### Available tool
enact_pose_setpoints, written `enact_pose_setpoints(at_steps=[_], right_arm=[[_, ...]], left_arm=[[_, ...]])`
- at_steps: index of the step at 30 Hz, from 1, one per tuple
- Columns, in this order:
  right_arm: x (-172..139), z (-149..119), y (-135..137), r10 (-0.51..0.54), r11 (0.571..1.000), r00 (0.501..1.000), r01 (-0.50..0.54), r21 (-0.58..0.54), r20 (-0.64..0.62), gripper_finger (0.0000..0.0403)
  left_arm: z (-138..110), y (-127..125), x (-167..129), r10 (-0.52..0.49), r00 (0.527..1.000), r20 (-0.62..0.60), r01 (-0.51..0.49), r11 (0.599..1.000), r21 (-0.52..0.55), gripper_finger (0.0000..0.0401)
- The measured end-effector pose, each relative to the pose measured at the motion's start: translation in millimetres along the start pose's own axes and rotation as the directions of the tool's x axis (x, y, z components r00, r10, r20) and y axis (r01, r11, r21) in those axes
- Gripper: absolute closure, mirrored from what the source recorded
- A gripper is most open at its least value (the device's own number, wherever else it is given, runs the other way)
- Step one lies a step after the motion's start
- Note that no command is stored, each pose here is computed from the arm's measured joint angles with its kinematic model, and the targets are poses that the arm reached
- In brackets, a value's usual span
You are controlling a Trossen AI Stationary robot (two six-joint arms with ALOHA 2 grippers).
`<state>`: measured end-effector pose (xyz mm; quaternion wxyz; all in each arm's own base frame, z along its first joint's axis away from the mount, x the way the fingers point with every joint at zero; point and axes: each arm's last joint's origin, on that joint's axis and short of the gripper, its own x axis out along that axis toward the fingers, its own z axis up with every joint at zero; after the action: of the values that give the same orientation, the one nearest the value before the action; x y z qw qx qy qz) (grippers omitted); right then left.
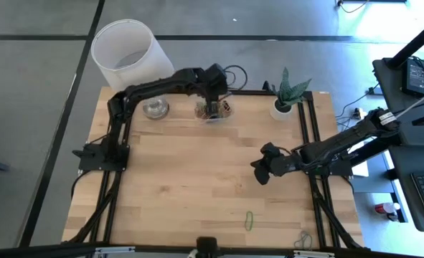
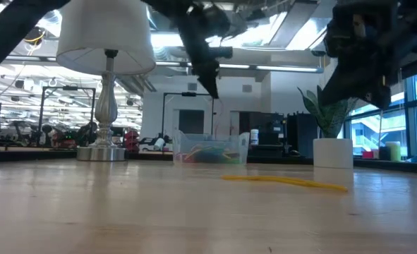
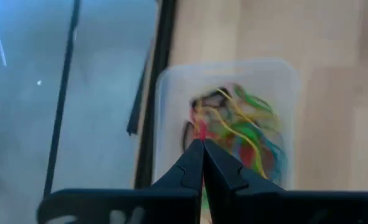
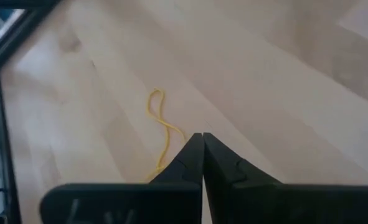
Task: Pick and place rubber bands into bin
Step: Put the red rubber band into the transparent bin, then put the green rubber band into the transparent bin
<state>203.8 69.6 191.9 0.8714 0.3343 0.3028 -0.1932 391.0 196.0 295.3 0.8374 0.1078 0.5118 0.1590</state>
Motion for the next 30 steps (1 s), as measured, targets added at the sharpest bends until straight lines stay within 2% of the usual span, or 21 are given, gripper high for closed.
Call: enact_pose_setpoints(at_steps=[5, 10, 15, 23, 30], right_arm=[[9, -4, 1, -0.015, 1.000, 1.000, 0.015, 0.004, -0.010, 0.0397], [12, -4, 4, 0.006, 1.000, 1.000, -0.006, 0.013, 0.002, 0.0397], [12, -4, 5, 0.013, 1.000, 1.000, -0.013, 0.008, 0.004, 0.0397], [12, -3, 5, 0.017, 1.000, 1.000, -0.016, -0.014, 0.004, 0.0397], [12, -4, 5, 0.014, 0.998, 1.000, -0.014, -0.064, 0.001, 0.0397]], left_arm=[[-21, 6, 31, -0.075, 0.995, -0.060, 0.075, 0.997, -0.017, 0.0399], [-40, -6, 65, -0.130, 0.978, -0.161, 0.129, 0.992, -0.014, 0.0396], [-49, -18, 86, -0.164, 0.961, -0.222, 0.163, 0.986, -0.025, 0.0358], [-50, -19, 88, -0.147, 0.961, -0.234, 0.130, 0.988, -0.089, 0.0269], [-47, -16, 65, -0.119, 0.966, -0.231, 0.087, 0.986, -0.145, 0.0224]])
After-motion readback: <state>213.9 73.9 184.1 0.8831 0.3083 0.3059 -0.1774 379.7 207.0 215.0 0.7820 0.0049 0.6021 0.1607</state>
